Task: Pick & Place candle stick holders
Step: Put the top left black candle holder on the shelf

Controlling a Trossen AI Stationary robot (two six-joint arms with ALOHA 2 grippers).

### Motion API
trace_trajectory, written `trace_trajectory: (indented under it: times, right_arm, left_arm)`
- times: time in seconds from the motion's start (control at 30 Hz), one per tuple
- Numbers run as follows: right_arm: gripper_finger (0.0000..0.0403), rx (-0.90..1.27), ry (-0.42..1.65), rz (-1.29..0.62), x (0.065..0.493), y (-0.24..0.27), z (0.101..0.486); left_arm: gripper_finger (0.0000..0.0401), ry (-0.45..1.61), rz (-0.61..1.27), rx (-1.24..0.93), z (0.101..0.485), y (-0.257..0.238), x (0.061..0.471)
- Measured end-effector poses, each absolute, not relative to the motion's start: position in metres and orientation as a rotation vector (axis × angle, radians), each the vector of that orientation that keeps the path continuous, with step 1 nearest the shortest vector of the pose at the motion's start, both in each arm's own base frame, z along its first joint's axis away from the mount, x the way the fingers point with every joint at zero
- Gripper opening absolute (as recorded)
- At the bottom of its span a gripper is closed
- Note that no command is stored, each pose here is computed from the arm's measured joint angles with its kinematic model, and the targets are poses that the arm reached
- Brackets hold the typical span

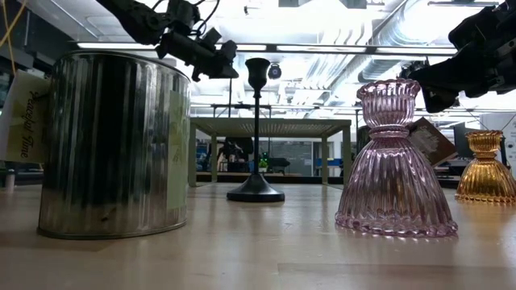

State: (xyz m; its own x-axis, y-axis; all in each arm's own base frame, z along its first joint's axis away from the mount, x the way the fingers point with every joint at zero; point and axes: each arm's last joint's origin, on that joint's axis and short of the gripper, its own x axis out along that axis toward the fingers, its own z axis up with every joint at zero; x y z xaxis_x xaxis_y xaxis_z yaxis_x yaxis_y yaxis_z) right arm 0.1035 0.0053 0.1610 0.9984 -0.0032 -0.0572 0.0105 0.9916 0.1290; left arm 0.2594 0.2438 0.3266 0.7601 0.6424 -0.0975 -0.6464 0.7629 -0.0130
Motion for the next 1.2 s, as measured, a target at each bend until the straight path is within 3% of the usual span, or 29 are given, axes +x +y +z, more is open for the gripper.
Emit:
trace_trajectory:
  times: [1.2]
  right_arm:
    - [0.0004,0.13,0.057,-0.007,0.1035,0.0053,0.161]
  left_arm:
    - [0.0016,0.119,0.687,-0.058,0.3241,0.2429,0.2593]
